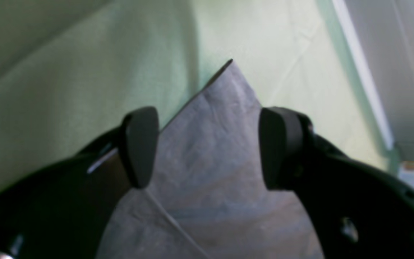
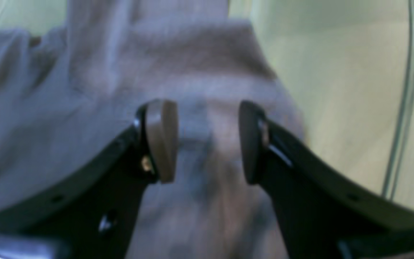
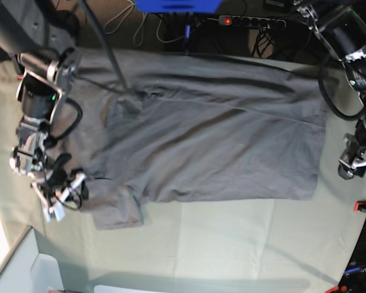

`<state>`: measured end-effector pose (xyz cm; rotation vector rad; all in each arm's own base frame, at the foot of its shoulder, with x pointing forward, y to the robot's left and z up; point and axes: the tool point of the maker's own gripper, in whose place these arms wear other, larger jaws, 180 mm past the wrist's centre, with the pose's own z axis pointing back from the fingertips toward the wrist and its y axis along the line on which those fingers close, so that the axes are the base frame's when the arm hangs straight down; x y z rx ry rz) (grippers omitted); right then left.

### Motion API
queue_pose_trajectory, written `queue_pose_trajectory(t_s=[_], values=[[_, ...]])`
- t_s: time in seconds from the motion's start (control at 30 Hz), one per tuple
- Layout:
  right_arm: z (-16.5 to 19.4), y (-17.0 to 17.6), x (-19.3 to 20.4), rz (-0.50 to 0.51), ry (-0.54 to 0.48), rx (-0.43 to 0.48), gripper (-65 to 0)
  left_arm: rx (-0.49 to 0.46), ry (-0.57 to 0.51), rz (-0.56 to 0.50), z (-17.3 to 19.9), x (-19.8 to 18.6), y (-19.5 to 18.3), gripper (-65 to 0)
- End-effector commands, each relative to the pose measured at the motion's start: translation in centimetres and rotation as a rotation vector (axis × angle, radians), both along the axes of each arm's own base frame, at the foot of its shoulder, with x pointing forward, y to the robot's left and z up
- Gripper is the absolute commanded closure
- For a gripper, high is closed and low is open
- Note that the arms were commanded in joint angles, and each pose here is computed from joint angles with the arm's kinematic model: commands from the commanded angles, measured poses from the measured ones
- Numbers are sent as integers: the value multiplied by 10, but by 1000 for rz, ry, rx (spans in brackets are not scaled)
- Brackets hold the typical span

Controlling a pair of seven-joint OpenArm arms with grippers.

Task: Layout the t-shirt on the table in an organized manner, then fold the t-shirt properly
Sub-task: 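Reach both grippers to the t-shirt's middle and grasp the fabric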

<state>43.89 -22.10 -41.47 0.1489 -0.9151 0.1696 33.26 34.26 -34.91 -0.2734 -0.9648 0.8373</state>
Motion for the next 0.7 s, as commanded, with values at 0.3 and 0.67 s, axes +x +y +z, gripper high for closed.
queue_pose_trajectory(t_s=[0.3,0.67], values=[[16,-50,26,-328,-167,-67,-285,32,-43,21,11,13,10,-424],[22,-3,32,-92,-216,108,-285,-50,-9,32,-8,37,7,-424]])
